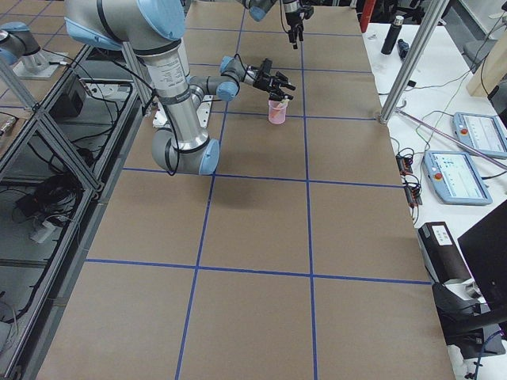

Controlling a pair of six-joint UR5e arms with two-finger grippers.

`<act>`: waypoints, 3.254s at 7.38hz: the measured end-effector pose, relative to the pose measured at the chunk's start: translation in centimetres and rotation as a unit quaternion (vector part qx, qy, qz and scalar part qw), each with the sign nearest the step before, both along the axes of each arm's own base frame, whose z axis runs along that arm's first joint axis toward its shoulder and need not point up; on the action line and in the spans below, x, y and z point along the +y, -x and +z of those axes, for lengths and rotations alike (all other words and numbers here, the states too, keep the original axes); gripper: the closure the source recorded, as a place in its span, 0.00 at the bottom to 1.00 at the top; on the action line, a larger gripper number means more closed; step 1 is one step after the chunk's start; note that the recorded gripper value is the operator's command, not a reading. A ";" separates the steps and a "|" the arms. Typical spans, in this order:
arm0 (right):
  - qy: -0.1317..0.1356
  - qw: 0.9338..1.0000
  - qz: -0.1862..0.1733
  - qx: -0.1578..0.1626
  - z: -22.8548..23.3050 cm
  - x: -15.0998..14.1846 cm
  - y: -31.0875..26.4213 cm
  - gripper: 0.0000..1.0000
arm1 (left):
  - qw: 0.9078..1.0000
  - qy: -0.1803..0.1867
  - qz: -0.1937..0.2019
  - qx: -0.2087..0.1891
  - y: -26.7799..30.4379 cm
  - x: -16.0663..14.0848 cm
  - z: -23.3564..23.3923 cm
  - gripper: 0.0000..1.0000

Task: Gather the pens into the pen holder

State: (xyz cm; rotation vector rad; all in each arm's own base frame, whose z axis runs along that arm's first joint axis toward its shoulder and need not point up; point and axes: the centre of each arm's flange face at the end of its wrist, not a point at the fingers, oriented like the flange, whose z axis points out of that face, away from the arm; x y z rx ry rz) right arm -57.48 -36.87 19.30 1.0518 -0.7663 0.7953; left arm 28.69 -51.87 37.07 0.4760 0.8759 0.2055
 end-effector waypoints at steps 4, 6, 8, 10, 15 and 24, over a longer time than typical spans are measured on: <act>0.087 0.991 -0.098 0.008 0.1 -7.5 -5.8 0.02 | 1.000 0.001 -0.001 0.000 0.4 0.3 0.1 0.00; 0.148 0.971 -0.186 0.033 2.2 -13.3 -11.4 0.02 | 1.000 0.002 -0.003 -0.003 1.4 0.7 0.5 0.00; 0.189 0.934 -0.296 0.060 5.9 -17.6 -18.7 0.01 | 1.000 0.009 0.001 -0.024 6.6 1.7 3.9 0.00; 0.209 0.888 -0.403 0.078 11.2 -21.3 -28.1 0.01 | 0.998 0.026 0.022 -0.044 16.7 0.7 6.6 0.00; 0.211 0.803 -0.542 0.133 27.9 -21.5 -48.9 0.01 | 0.986 0.097 0.066 -0.115 34.3 2.2 16.3 0.00; 0.278 0.779 -0.542 0.149 40.6 -15.0 -56.2 0.01 | 0.975 0.191 0.052 -0.101 37.3 5.4 26.0 0.00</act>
